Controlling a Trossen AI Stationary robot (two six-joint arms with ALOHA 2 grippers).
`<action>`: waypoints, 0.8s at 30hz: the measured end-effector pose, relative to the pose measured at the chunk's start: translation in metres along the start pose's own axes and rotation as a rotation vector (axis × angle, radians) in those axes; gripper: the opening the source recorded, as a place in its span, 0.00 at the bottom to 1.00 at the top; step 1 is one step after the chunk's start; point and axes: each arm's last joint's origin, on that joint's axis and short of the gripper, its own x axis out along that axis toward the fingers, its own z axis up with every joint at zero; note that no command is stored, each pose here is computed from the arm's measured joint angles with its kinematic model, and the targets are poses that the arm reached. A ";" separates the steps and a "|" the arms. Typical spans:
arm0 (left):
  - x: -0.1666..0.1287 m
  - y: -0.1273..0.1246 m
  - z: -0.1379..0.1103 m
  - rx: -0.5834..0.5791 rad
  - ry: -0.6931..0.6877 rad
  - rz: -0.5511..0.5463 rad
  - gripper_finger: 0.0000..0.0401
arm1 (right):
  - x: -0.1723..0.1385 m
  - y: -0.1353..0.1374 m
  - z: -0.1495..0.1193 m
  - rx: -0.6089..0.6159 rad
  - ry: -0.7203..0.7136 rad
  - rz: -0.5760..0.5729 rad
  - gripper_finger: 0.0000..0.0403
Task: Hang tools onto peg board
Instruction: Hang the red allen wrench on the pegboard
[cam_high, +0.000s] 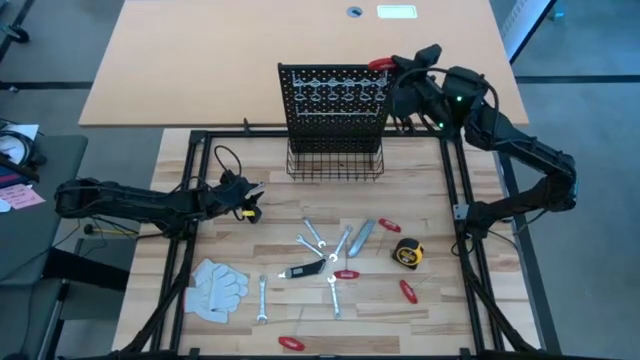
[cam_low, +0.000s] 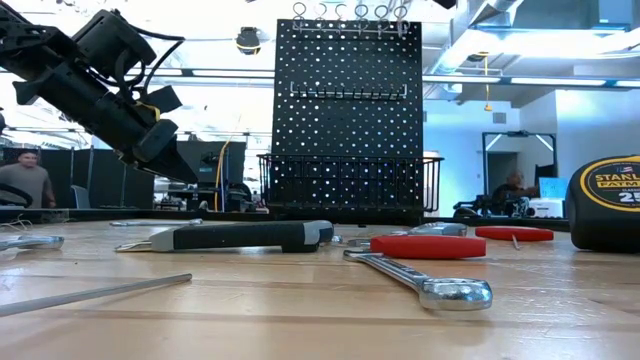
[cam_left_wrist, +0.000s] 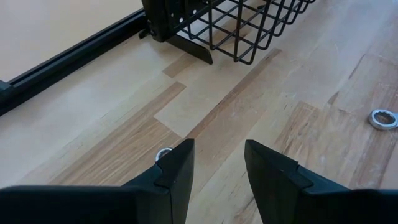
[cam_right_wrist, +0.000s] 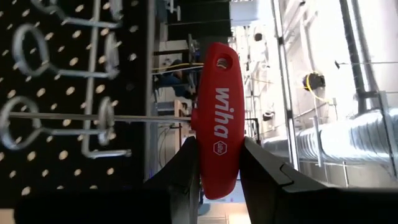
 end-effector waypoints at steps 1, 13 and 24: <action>0.000 0.000 0.000 0.000 0.000 0.000 0.34 | 0.000 0.001 0.000 -0.006 0.001 0.009 0.22; 0.000 0.000 0.000 0.000 0.000 0.000 0.34 | 0.001 0.012 -0.002 -0.007 0.018 0.104 0.37; 0.000 0.000 0.000 -0.005 0.000 0.000 0.34 | 0.002 0.014 -0.003 -0.019 0.055 0.111 0.46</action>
